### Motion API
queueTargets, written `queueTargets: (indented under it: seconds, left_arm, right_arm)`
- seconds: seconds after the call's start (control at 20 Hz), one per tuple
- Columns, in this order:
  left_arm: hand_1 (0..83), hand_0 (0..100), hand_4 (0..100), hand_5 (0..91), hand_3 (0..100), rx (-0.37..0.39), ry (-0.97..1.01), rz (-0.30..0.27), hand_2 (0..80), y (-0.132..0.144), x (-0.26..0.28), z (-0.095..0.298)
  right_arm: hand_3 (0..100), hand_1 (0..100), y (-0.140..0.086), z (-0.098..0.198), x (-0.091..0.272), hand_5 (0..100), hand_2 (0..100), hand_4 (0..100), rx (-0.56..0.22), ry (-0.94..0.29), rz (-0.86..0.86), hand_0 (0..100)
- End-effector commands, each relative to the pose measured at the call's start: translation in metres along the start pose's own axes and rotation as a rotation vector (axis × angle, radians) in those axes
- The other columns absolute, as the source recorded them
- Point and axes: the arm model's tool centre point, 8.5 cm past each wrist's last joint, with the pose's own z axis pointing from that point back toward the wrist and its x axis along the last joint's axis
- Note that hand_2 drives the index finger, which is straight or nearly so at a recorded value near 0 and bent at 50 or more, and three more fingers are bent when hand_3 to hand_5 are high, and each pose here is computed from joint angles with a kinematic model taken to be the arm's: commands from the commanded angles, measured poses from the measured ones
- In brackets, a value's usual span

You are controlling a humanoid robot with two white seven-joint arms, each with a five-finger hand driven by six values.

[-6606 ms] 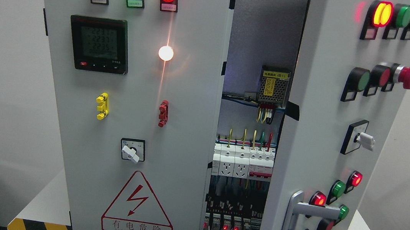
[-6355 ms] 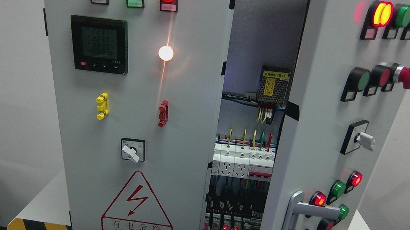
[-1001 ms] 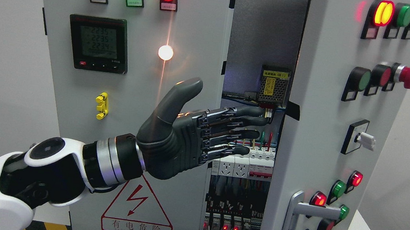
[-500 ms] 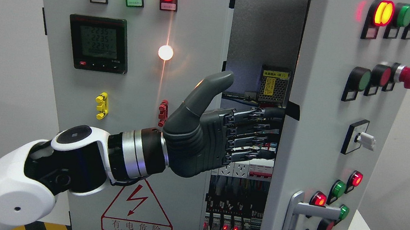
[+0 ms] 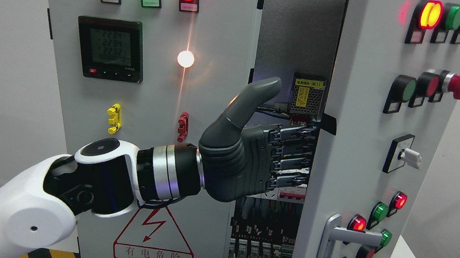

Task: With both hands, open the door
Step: 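Insert the left hand fingers behind the inner edge of the door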

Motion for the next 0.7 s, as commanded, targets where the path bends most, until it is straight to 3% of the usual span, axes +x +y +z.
queueTargets:
  seconds: [0.0,0.65]
  left_arm:
    - [0.0,0,0,0.0,0,-0.041,0.001,0.031,0.0,-0.006,-0.004,-0.012]
    - [0.0,0,0,0.0,0,-0.132,0.006,0.03,0.0,-0.027,-0.003,-0.035]
  right_arm:
    - [0,0,0.0,0.0,0.0,0,0,0,0.001,0.0,0.005,0]
    - [0,0,0.0,0.0,0.0,0,0,0,0.001,0.0,0.004,0]
